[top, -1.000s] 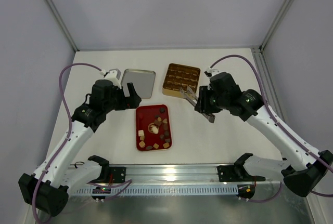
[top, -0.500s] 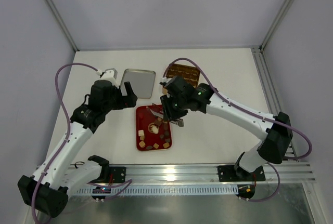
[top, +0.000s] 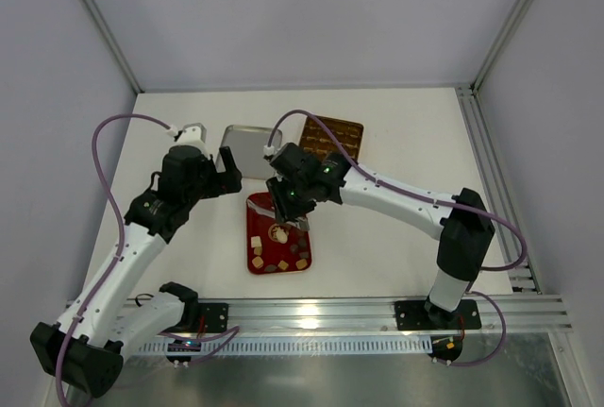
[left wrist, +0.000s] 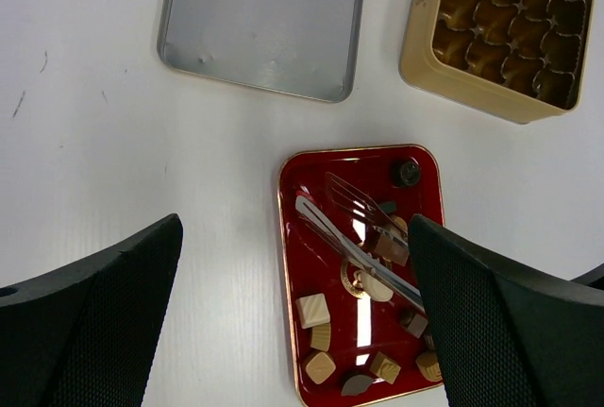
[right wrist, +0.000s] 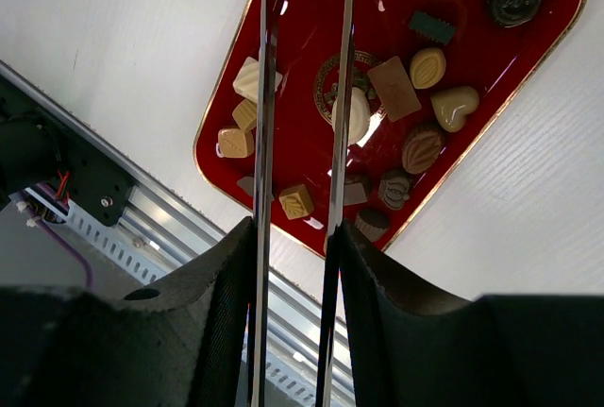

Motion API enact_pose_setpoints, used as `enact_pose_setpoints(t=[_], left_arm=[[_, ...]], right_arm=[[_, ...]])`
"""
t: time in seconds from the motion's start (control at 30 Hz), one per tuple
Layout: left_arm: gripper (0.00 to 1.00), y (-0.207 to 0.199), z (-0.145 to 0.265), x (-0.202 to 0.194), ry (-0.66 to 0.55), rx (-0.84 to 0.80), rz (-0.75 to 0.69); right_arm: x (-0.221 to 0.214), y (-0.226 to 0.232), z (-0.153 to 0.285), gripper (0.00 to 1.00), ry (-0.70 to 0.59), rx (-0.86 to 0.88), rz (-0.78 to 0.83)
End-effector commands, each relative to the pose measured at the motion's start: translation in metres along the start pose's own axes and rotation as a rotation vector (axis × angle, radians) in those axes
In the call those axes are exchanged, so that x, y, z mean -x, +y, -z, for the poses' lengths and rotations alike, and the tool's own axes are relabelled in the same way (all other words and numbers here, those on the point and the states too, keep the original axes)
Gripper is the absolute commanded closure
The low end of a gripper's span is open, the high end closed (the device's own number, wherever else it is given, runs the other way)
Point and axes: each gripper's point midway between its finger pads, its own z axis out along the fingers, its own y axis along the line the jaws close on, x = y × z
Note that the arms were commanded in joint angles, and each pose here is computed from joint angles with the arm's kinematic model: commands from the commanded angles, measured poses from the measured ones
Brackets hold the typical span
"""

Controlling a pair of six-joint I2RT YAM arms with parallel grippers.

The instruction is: Pack the chocolate

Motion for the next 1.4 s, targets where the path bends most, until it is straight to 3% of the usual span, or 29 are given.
enact_pose_setpoints(t=[0.0, 1.37], left_arm=[[0.00, 0.000, 0.011, 0.023, -0.076, 0.012, -0.001], [0.00, -0.001, 0.014, 0.022, -0.078, 0.001, 0.004]], right_arm=[[0.021, 0.016, 0.005, 0.59, -0.071, 0.028, -0.004], [0.004, 0.008, -0.026, 0.62, -0.013, -0.104, 0.034]])
